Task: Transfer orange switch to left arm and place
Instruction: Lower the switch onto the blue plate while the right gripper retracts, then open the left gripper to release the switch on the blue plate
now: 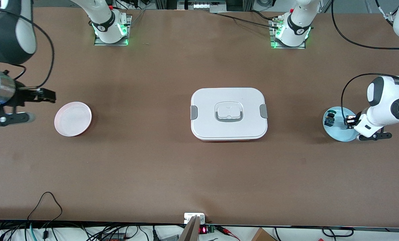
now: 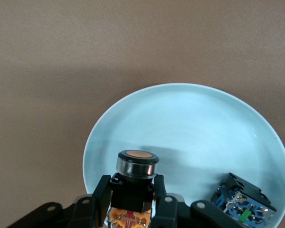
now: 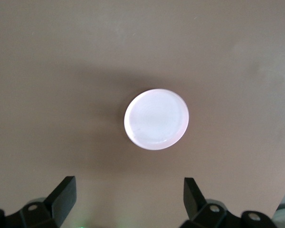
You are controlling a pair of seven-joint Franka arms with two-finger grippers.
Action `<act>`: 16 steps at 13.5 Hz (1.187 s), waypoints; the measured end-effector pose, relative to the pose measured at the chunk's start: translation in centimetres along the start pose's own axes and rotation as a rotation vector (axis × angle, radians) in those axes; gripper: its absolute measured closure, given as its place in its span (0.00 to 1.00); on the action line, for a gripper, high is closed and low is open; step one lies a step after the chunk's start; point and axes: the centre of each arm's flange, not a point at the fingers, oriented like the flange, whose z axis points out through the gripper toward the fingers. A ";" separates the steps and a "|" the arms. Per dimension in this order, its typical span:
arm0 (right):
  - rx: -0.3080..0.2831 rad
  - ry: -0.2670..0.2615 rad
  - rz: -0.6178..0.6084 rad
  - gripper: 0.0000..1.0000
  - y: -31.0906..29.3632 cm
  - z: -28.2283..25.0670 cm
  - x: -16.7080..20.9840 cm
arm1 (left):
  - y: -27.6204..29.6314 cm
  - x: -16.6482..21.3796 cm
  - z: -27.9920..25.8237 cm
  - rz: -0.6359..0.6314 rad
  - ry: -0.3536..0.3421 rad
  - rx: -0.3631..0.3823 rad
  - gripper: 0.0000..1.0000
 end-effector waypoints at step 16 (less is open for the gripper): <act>0.095 0.088 0.081 0.00 1.0 2.2 -5.1 | -0.2 -2.8 2.0 0.046 0.162 -0.048 0.53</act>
